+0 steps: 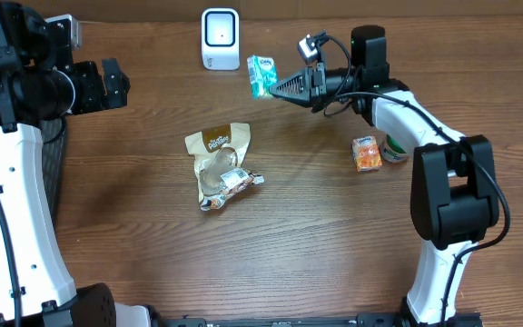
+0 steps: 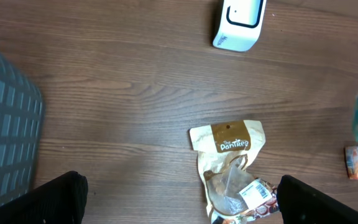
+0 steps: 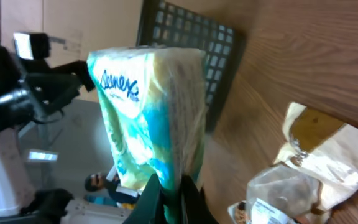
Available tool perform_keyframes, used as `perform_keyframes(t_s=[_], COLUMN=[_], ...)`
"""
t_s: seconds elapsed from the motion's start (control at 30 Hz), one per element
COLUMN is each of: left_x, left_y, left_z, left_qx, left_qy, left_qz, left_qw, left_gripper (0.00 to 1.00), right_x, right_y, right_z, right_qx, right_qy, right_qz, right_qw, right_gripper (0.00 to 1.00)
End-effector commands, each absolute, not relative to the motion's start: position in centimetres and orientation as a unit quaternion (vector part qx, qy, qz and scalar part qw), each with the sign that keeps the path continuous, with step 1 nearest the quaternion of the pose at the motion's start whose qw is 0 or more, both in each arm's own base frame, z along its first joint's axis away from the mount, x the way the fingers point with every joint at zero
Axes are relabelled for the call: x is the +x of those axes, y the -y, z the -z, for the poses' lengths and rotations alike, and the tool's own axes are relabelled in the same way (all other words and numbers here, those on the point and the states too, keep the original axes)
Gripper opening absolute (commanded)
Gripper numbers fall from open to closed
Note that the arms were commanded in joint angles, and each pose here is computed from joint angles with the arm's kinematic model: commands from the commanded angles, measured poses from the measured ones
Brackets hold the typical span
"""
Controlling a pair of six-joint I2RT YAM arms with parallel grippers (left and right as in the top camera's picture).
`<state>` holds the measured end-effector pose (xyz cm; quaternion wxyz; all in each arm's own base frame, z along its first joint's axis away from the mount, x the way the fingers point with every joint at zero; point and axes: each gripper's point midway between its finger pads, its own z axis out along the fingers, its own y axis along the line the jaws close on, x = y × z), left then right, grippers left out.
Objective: Scan the item barcode
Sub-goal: 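Lift the teal pack and move it toward the scanner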
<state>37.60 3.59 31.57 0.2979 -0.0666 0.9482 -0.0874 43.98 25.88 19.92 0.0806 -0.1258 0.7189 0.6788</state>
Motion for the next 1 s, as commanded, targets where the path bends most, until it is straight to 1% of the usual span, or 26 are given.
perform_keyframes(t_s=[0.0, 0.07, 0.27, 0.57, 0.73, 0.87, 0.97], left_x=[37.7, 37.7, 37.7, 37.7, 37.7, 37.7, 37.7], left_y=[-3.6, -3.6, -3.6, -3.6, -3.6, -3.6, -3.6], left_z=[-31.8, -31.8, -31.8, -31.8, -31.8, -31.8, -31.8], left_qx=[-0.073, -0.073, -0.073, -0.073, -0.073, -0.073, -0.073], left_qy=[-0.946, -0.946, -0.946, -0.946, -0.946, -0.946, -0.946], left_qz=[0.092, 0.092, 0.092, 0.092, 0.092, 0.092, 0.092], left_qw=[0.301, 0.301, 0.301, 0.301, 0.301, 0.301, 0.301], left_gripper=[1.00, 0.99, 0.99, 1.00, 1.00, 1.00, 1.00], right_x=[43.3, 42.7, 41.7, 39.5, 37.3, 37.2, 37.3], right_y=[-26.1, -26.1, -25.9, -25.3, -23.7, -22.7, -22.7], right_z=[-22.3, -23.9, -26.3, -32.3, -36.4, -37.0, -37.0], right_qx=[-0.120, -0.140, -0.161, -0.204, -0.224, -0.217, -0.211], right_qy=[-0.705, -0.694, -0.689, -0.681, -0.666, -0.664, -0.666], right_qz=[-0.699, -0.706, -0.706, -0.701, -0.702, -0.703, -0.704], right_qw=[0.033, 0.022, 0.010, 0.058, 0.117, 0.130, 0.125], right_gripper=[0.04, 0.04, 0.04, 0.04, 0.04, 0.04, 0.04])
